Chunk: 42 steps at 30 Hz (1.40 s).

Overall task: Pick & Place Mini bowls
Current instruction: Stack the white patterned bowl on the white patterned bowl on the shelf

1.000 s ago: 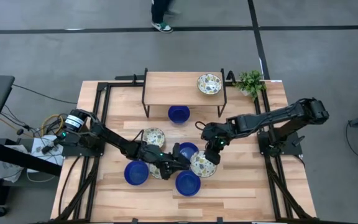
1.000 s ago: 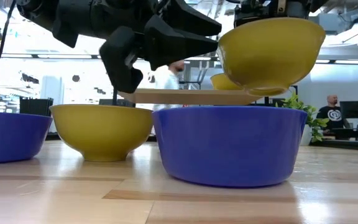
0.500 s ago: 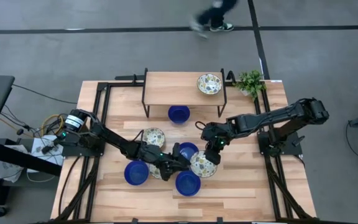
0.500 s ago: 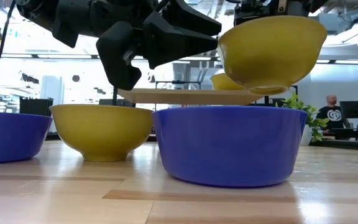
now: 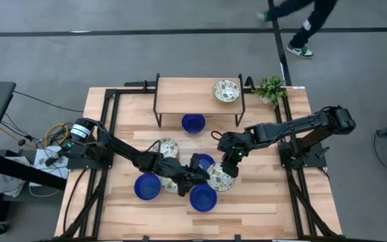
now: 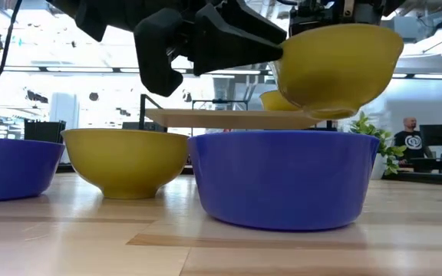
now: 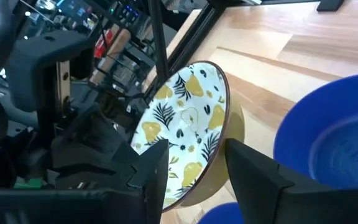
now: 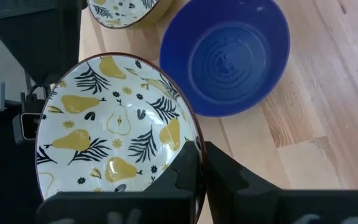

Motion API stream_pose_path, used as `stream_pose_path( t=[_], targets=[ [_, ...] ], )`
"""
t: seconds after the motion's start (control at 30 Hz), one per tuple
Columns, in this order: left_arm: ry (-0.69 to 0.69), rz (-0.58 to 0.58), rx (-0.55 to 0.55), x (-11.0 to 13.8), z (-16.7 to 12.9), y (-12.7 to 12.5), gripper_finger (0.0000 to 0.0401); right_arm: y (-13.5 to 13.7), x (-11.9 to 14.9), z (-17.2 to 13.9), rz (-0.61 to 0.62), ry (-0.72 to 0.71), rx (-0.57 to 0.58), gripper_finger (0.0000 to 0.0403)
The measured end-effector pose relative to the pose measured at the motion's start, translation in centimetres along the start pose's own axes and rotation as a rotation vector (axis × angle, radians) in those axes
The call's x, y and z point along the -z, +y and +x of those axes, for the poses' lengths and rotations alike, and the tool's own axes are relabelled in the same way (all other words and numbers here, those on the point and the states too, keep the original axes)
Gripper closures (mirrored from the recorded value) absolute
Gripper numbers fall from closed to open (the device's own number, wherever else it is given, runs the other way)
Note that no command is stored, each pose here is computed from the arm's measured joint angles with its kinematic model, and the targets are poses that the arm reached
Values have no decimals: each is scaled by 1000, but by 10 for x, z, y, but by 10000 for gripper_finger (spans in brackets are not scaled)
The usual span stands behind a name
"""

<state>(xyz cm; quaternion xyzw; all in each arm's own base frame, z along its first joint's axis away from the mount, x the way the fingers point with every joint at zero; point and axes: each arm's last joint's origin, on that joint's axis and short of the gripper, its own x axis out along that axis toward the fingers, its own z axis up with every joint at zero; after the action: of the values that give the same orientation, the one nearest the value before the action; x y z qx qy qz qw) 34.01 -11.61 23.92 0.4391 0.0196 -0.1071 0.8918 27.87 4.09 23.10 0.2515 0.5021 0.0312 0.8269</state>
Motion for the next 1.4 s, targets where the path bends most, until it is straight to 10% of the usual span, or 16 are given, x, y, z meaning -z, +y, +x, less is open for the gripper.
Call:
stream_pose_path(
  t=[1.4],
  targets=[
    [-75, -108, 147, 18, 6, 3, 272, 7, -14, -9, -16, -61, -48, 395]
  ],
)
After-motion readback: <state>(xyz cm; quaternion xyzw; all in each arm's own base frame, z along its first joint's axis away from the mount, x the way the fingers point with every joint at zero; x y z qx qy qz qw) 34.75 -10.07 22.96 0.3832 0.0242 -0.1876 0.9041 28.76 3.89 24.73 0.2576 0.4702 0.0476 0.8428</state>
